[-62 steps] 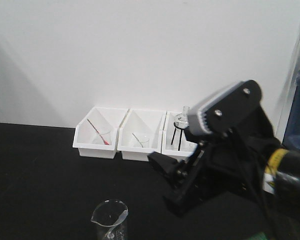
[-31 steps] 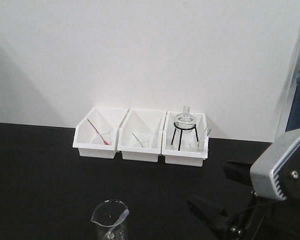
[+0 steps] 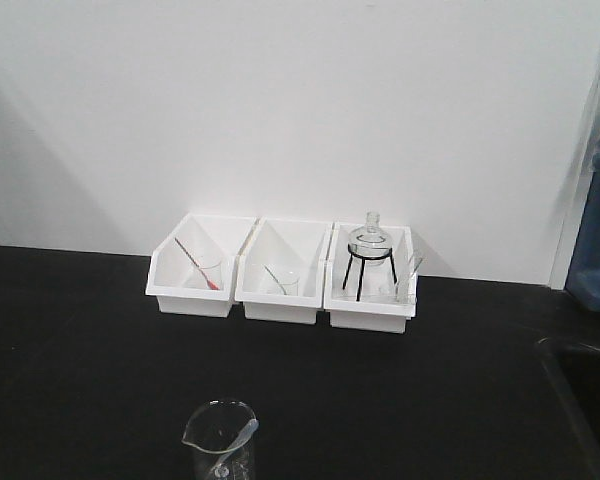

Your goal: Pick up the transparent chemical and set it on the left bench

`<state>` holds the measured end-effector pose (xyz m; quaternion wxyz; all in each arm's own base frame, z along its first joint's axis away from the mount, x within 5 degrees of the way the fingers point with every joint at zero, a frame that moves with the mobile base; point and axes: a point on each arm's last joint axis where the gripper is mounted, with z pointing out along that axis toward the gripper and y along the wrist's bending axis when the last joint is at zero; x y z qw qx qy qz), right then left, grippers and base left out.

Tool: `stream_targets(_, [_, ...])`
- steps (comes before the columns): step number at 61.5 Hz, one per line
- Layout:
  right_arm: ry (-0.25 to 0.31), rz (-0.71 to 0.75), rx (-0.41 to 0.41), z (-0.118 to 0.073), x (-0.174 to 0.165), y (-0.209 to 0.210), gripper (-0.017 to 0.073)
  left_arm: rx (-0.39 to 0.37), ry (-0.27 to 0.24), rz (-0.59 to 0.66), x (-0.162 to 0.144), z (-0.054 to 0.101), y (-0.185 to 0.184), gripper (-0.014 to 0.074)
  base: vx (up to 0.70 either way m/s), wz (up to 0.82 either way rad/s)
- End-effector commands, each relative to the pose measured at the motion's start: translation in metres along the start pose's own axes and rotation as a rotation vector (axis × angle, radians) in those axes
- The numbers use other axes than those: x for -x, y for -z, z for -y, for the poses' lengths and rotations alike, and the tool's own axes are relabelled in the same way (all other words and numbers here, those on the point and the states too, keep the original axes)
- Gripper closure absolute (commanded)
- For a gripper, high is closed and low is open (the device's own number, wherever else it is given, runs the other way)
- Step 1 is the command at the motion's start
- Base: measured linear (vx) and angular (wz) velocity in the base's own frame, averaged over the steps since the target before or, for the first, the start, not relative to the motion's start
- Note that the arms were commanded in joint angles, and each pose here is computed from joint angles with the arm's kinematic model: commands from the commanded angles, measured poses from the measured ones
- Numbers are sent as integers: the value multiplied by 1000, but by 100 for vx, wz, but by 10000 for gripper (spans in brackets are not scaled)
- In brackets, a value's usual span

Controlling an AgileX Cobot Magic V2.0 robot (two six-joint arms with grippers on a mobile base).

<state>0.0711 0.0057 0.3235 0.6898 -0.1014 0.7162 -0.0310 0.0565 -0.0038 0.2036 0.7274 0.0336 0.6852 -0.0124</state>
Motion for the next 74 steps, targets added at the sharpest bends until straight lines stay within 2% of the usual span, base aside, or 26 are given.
stream_targets(1, [-68,66,-49,-2,-23,12,573,2,9,81,3,0,1,597,0,0])
stream_targets(6, [-102,39,-56,-8,-57,15,569,2,9,81,3,0,1,597,0,0])
stream_targets(12, [-93,5,-66,-16,-100,17,568,2,9,81,3,0,1,597,0,0])
stream_targets(19, [-91,-32,-105,-20,-136,9,566,2,9,81,3,0,1,597,0,0])
stream_targets(22, [-127,-64,-119,-19,-135,10,566,2,9,81,3,0,1,597,0,1])
stream_targets(24, [-131,-49,-121,-19,-134,10,566,2,9,81,3,0,1,597,0,0])
stream_targets(28, [-177,-7,-119,-19,-132,9,566,2,9,81,3,0,1,597,0,0])
stream_targets(74, [-179,4,-124,-19,-131,9,566,2,9,81,3,0,1,597,0,0])
